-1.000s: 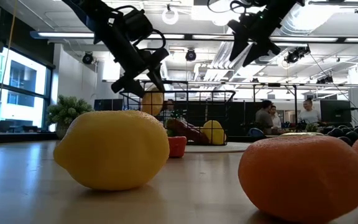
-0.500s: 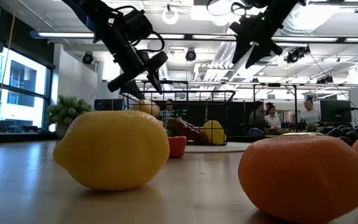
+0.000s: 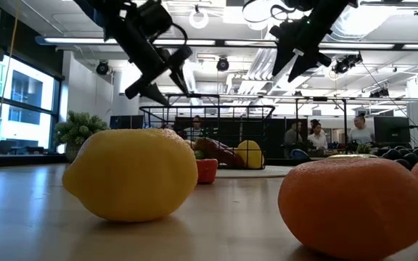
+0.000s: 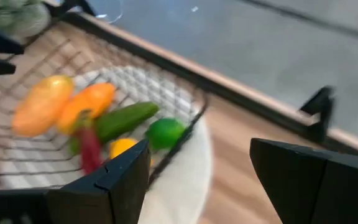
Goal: Build produce basket
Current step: Put the carrot into the wire basket
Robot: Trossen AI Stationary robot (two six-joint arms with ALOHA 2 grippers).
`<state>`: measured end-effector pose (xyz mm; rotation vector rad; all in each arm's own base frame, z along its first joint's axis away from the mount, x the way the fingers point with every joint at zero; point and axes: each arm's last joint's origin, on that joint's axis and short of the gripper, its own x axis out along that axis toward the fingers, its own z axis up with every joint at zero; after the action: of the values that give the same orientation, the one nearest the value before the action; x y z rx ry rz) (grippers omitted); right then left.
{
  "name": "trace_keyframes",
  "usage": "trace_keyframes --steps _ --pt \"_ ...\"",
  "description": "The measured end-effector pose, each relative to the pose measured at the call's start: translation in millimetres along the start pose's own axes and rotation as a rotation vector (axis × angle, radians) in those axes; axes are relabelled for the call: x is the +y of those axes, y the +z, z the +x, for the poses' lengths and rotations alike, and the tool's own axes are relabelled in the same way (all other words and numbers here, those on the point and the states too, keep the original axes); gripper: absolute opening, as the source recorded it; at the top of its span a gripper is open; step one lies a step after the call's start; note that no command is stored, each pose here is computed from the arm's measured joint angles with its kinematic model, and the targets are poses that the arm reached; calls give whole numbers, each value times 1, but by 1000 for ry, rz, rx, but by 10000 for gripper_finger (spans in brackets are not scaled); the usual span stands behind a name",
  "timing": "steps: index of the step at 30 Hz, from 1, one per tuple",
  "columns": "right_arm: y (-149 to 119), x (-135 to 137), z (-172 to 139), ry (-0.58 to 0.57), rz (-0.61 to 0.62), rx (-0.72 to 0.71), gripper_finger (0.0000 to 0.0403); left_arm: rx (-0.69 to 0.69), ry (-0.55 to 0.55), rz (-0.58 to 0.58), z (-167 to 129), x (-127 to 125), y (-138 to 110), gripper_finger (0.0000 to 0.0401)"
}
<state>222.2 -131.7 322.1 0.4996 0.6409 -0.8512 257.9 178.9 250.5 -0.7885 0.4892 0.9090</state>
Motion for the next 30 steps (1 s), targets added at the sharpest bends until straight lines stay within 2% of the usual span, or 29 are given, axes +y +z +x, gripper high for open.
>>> trace_keyframes --steps 5,14,23,26,30 --pt "-2 7 -1 125 43 48 256 -10 -141 78 -24 -6 7 276" --pt "-15 32 -9 196 120 86 256 37 -391 111 -58 -13 11 276" --pt "-33 68 -24 280 235 97 256 156 -596 139 -74 -18 8 276" --pt "-35 83 -31 347 251 48 256 207 -638 153 -79 -21 3 275" --pt "-36 103 -43 470 256 -31 256 248 -616 192 -91 -20 -6 275"
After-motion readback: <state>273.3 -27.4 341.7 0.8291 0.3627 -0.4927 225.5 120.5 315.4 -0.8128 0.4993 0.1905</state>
